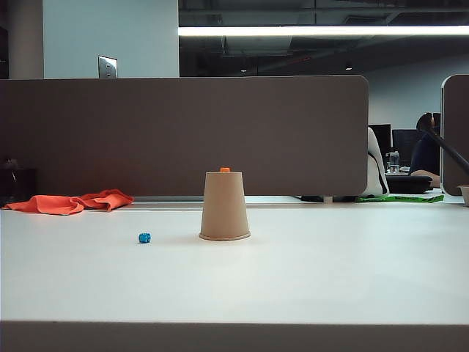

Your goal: Throw the dice onto the paper cup, compare its value with the values of the other dice on the table, place the die with the higher value on the paper cup, and take no action if both dice have the same value.

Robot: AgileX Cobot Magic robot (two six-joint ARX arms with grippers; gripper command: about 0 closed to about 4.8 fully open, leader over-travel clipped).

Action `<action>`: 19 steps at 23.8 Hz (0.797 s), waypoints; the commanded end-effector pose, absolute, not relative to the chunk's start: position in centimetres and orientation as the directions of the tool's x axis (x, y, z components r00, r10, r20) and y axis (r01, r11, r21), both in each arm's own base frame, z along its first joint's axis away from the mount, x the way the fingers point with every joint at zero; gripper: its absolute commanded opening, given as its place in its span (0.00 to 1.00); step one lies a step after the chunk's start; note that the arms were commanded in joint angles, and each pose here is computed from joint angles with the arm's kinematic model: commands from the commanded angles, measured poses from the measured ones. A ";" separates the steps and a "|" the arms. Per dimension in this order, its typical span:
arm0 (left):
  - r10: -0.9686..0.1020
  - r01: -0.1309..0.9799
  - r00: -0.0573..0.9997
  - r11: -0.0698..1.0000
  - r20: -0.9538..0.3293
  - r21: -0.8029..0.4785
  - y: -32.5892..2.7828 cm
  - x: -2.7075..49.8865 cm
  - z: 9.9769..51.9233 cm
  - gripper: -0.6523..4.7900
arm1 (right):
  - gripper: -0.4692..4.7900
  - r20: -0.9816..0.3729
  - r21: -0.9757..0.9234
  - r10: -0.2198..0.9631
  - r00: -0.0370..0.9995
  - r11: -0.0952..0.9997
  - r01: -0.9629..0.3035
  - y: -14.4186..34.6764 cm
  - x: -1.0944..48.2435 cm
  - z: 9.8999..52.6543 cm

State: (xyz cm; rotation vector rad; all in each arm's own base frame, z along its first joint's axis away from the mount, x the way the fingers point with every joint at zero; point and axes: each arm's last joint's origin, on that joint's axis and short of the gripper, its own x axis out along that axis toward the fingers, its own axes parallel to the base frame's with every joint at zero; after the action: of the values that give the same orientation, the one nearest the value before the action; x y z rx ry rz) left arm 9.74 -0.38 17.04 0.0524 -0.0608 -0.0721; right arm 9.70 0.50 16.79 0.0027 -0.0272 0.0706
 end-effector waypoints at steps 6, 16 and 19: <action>-0.073 0.069 0.995 0.996 0.068 0.055 -0.4 9.7 17.2 0.11 | 0.09 0.042 -0.001 0.070 0.997 0.998 -0.070 0.5 9.7 16.9; -0.092 0.088 0.994 0.994 0.061 0.056 -0.4 9.7 17.1 0.11 | 0.09 0.107 -0.003 0.073 0.992 0.997 -0.073 0.5 9.2 19.3; -0.170 0.167 0.985 0.981 0.027 0.099 -0.7 9.7 16.8 0.11 | 0.09 0.126 -0.009 0.072 0.989 0.997 -0.071 0.5 8.5 22.1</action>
State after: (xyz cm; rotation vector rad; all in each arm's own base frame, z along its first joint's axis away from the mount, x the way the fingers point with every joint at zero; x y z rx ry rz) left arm 9.74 -0.51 16.83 0.0598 -0.0410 -0.1167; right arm 8.58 0.46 21.48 0.0033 -0.1394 0.0710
